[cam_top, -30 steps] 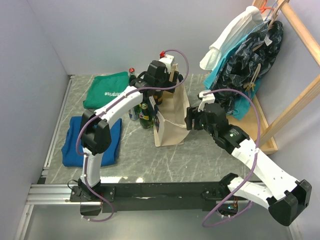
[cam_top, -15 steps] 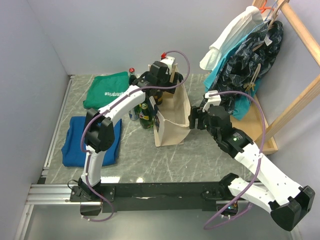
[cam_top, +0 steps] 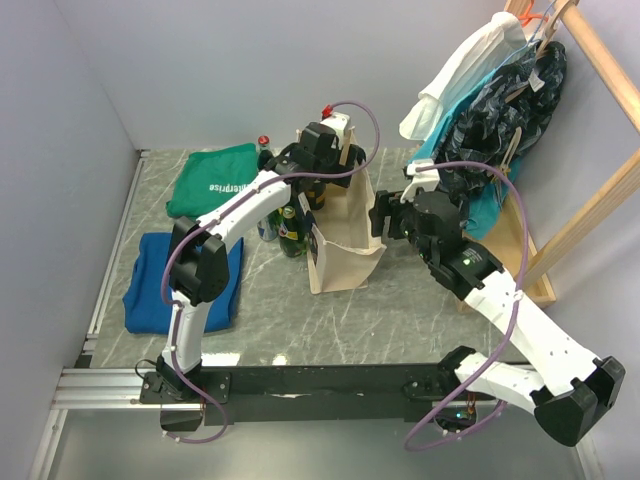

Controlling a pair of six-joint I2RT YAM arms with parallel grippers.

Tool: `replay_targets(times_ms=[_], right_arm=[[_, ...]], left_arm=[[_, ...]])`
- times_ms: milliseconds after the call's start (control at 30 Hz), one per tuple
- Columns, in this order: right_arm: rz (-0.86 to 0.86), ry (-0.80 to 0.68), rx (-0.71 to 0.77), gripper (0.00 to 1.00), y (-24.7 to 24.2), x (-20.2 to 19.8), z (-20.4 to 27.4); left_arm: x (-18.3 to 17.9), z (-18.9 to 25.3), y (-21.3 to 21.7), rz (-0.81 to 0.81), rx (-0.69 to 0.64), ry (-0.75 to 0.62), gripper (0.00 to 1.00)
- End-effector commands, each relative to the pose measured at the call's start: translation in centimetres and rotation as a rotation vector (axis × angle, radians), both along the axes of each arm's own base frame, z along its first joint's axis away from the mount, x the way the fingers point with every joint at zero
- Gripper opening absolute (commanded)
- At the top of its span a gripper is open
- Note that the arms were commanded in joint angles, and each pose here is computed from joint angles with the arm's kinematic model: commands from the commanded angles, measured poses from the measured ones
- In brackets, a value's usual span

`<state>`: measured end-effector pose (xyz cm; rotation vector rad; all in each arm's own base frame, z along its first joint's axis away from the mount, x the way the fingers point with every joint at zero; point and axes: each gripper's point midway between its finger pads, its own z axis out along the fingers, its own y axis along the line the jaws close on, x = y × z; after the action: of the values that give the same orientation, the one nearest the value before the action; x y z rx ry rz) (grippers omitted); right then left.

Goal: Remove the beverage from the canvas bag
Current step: Take out the drink from the canvas bag.

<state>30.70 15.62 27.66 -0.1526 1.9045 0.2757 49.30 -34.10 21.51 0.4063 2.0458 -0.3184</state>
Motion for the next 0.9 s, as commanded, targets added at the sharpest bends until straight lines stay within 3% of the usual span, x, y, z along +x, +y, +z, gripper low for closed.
replay_targets(times_ms=[0,433,867], right_arm=[[0.028,-0.106,0.034,0.82,0.5,0.4,4.5],[0.042,-0.127,0.038,0.83,-0.1,-0.7,4.7],[0.063,-0.133,0.045,0.86,0.2,-0.9,3.9]], left_arm=[[1.0,2.4,1.1,0.051,-0.021,-0.045,0.96],[3.2,2.0,4.1,0.264,-0.017,-0.061,0.96],[3.1,1.3,2.1,0.165,-0.038,-0.006,0.96]])
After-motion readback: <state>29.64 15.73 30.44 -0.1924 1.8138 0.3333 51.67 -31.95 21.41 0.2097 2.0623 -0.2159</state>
